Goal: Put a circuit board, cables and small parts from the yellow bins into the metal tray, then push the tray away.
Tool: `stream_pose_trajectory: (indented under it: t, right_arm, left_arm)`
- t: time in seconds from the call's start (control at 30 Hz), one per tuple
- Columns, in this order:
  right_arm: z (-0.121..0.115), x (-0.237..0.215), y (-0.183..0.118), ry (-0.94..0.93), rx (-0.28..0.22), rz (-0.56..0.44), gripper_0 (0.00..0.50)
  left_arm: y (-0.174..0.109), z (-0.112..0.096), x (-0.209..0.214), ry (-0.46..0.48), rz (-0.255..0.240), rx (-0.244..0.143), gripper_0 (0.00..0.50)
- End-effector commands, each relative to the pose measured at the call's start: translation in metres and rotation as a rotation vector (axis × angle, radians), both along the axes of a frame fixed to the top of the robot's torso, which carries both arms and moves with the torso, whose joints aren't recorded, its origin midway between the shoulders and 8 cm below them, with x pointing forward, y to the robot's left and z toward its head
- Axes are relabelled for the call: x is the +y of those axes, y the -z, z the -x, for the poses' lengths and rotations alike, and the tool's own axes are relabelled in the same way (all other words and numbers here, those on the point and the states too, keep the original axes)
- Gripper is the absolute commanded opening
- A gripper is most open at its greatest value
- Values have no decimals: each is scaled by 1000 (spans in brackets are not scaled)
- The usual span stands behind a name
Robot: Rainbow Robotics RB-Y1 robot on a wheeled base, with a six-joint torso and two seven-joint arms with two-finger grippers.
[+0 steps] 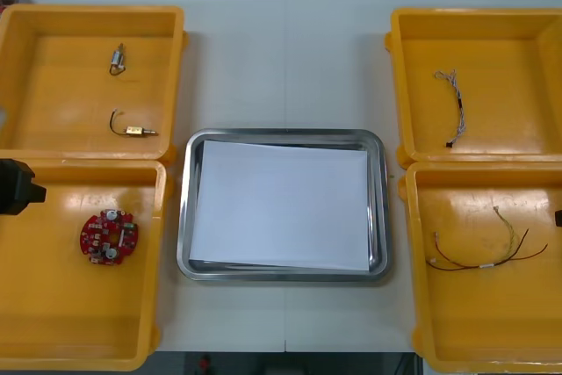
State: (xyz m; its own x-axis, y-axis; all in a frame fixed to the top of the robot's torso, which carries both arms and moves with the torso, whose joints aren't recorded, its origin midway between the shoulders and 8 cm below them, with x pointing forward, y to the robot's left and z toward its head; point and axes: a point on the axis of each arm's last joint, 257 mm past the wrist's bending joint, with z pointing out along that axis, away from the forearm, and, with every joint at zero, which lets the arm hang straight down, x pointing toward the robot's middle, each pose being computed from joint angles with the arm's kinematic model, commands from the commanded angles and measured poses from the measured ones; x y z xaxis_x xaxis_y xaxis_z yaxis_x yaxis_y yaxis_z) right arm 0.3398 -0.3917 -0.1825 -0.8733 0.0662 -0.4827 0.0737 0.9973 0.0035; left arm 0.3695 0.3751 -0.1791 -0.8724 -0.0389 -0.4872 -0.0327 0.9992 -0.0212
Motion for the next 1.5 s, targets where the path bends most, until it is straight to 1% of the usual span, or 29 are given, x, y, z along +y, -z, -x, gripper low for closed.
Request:
stream_pose_trajectory:
  t: [0.03,1.5]
  right_arm:
    - [4,4,1,36,-1,-14,500]
    - [4,4,1,36,-1,-14,500]
  left_arm:
    - [-10,4,10,-7,-47,-12,500]
    - [-10,4,10,-7,-47,-12,500]
